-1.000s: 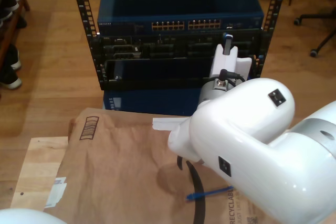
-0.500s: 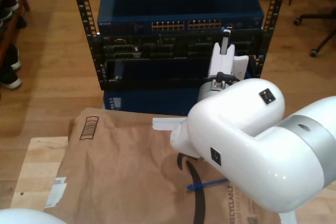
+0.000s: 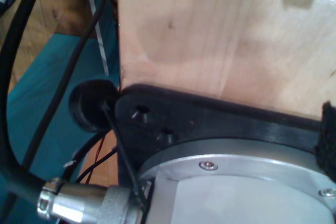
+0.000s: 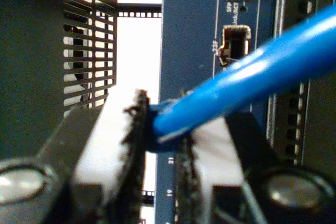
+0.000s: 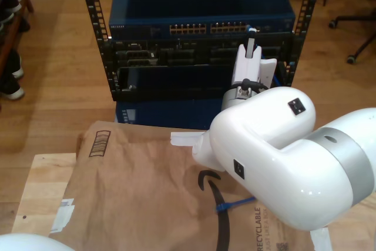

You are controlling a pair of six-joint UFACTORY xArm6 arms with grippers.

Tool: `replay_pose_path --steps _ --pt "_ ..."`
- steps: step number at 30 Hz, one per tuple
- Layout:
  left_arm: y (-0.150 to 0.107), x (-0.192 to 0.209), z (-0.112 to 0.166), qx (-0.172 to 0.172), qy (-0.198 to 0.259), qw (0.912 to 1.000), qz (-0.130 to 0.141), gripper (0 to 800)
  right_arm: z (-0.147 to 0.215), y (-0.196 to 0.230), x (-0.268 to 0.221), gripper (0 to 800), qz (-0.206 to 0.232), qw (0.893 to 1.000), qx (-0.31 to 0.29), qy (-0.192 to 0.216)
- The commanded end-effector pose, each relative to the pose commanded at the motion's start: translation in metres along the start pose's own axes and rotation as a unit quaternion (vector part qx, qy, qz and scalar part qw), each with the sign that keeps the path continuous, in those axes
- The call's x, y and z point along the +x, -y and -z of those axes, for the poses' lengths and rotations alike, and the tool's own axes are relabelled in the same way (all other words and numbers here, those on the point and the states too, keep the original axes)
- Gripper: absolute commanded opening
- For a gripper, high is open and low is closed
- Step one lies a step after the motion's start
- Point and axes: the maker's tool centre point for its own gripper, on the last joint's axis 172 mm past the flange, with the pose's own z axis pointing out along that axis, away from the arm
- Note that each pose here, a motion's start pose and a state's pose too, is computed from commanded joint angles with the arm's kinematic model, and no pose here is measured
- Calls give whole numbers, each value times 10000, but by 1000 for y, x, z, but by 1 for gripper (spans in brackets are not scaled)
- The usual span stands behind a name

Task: Grab the cable and plug it in

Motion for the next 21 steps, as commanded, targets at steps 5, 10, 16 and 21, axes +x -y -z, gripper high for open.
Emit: replay_pose_path --steps 5,10,16,21 --pt "0 0 0 0 0 10000 0 800 -1 1 -4 0 -71 9999 23 88" --pt "0 0 0 -3 2 10000 7 800 -1 -1 -4 0 -169 9998 -1 116" --pt "0 0 0 0 0 10000 0 800 -1 -1 -6 0 -302 9994 -5 155" --pt "0 0 0 3 0 10000 3 800 0 -2 -7 0 -293 9994 -16 187"
